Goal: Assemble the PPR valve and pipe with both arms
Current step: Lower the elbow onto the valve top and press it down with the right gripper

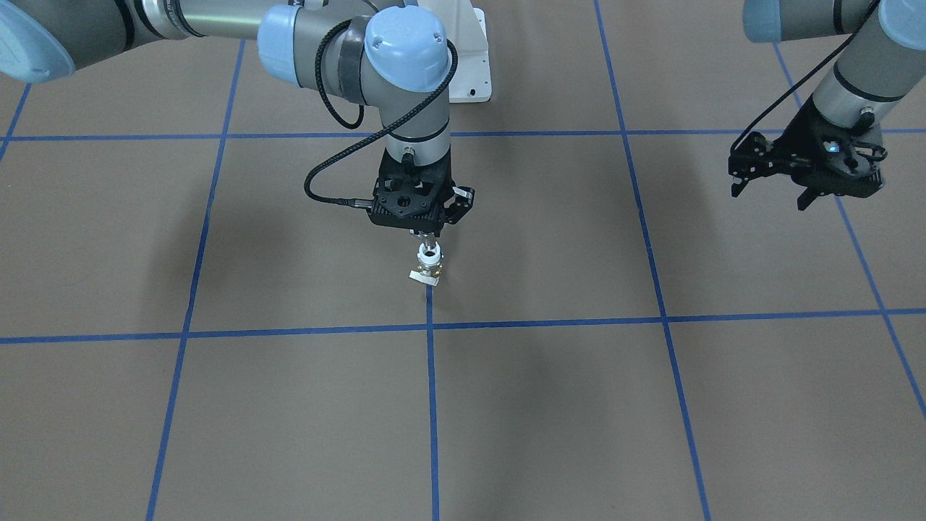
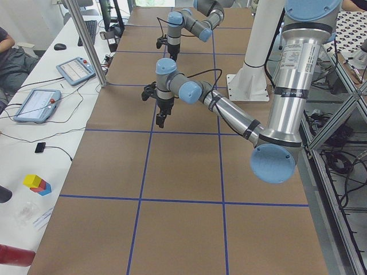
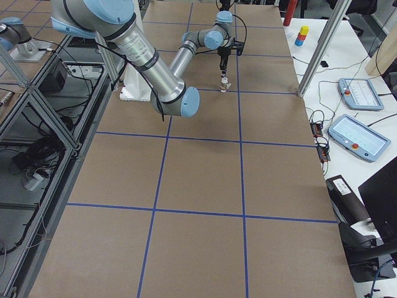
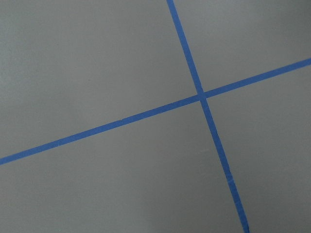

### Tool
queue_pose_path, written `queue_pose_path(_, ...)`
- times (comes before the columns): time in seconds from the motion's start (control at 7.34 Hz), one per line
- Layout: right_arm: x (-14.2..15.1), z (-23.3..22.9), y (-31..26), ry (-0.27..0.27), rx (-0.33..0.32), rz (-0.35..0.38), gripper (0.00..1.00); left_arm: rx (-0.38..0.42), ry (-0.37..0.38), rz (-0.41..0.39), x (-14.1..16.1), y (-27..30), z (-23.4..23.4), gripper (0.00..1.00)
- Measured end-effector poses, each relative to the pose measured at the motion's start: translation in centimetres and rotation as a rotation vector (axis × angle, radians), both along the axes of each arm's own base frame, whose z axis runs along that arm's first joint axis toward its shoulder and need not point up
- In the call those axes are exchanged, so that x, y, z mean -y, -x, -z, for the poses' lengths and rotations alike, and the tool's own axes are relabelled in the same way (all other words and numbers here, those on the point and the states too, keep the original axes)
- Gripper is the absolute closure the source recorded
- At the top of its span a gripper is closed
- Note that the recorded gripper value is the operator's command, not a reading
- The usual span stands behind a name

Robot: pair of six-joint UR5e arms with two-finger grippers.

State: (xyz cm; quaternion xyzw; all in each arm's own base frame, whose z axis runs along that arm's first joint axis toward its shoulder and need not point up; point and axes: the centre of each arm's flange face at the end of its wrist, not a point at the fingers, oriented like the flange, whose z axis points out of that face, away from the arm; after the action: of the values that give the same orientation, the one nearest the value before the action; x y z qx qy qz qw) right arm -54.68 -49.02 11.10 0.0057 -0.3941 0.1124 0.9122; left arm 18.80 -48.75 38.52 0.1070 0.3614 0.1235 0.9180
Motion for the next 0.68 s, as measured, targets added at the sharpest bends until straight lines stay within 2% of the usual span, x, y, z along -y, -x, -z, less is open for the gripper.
queue_pose_path(0.68, 0.15, -0.07, 0.15, 0.002, -0.005, 0.001, 1.0, -0.007, 0.0, 0.001, -0.07, 0.0, 0.46, 0.01)
